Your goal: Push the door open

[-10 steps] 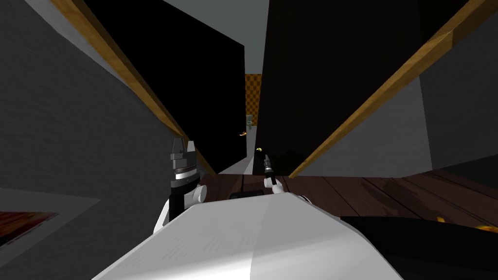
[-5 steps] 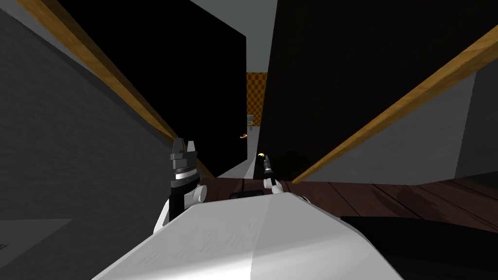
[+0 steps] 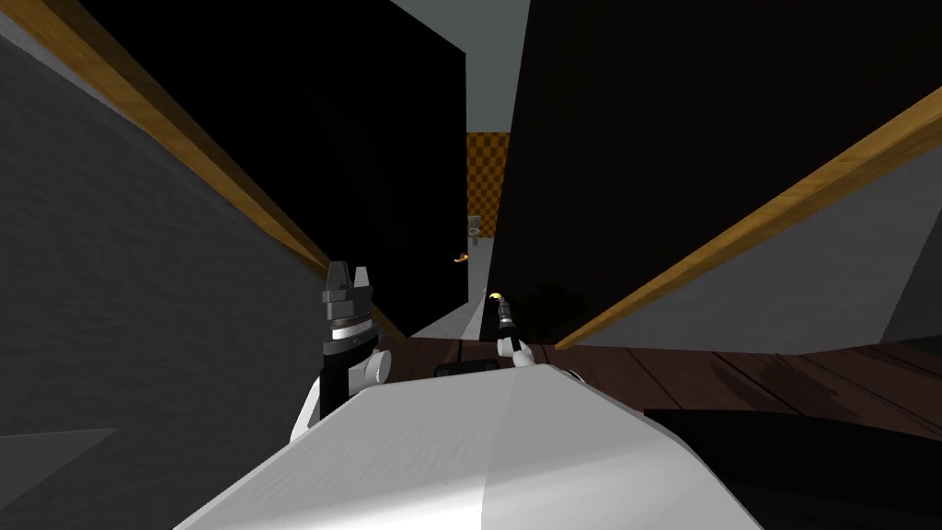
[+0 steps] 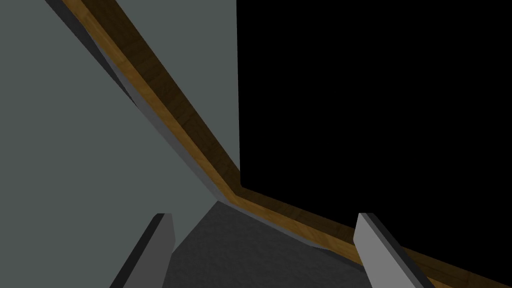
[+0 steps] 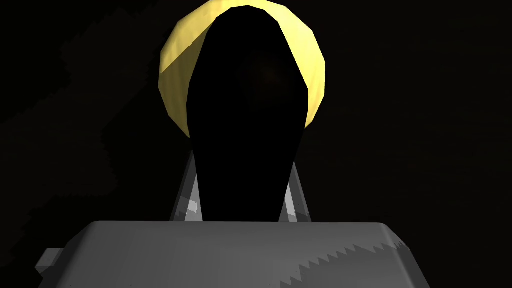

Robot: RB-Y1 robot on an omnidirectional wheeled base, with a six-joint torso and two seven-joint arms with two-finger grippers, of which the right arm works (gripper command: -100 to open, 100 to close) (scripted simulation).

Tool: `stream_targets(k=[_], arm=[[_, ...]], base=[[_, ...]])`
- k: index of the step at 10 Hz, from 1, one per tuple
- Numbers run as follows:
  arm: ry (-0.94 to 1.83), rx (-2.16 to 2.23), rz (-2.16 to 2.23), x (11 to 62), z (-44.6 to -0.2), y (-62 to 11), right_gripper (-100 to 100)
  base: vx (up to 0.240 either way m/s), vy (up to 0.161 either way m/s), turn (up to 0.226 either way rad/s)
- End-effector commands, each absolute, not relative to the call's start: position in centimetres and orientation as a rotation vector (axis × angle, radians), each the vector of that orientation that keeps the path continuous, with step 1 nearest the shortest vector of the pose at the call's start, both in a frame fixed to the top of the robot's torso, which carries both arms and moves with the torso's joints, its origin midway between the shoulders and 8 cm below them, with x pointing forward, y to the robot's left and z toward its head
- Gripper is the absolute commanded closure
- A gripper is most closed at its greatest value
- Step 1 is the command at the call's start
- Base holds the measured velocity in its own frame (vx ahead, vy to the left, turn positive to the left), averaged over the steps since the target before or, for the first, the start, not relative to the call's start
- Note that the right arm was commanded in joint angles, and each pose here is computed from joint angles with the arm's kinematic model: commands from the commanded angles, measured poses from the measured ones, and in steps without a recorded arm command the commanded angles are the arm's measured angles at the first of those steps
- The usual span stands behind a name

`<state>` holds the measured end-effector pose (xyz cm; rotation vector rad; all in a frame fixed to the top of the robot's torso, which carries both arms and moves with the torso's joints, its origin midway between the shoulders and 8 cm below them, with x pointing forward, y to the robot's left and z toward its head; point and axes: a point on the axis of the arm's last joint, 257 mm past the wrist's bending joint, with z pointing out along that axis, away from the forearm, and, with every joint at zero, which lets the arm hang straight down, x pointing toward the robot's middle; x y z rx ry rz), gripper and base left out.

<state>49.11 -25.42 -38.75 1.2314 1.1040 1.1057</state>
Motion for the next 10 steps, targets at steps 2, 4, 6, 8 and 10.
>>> stream_targets(k=[2,4,6,8,10], arm=[[1.108,1.236,1.103,48.8,-39.1,-25.3,100],[1.079,1.236,1.074,49.1,-38.5,-27.2,100],[1.049,1.243,1.040,49.0,-38.3,-29.1,100],[1.024,1.249,1.013,48.9,-38.0,-30.6,100],[1.024,1.249,1.013,48.9,-38.0,-30.6,100]], base=[[0.000,0.000,0.000],[0.039,-0.002,0.058],[0.120,0.004,0.104],[0.088,-0.012,0.052],[0.060,-0.004,0.027]])
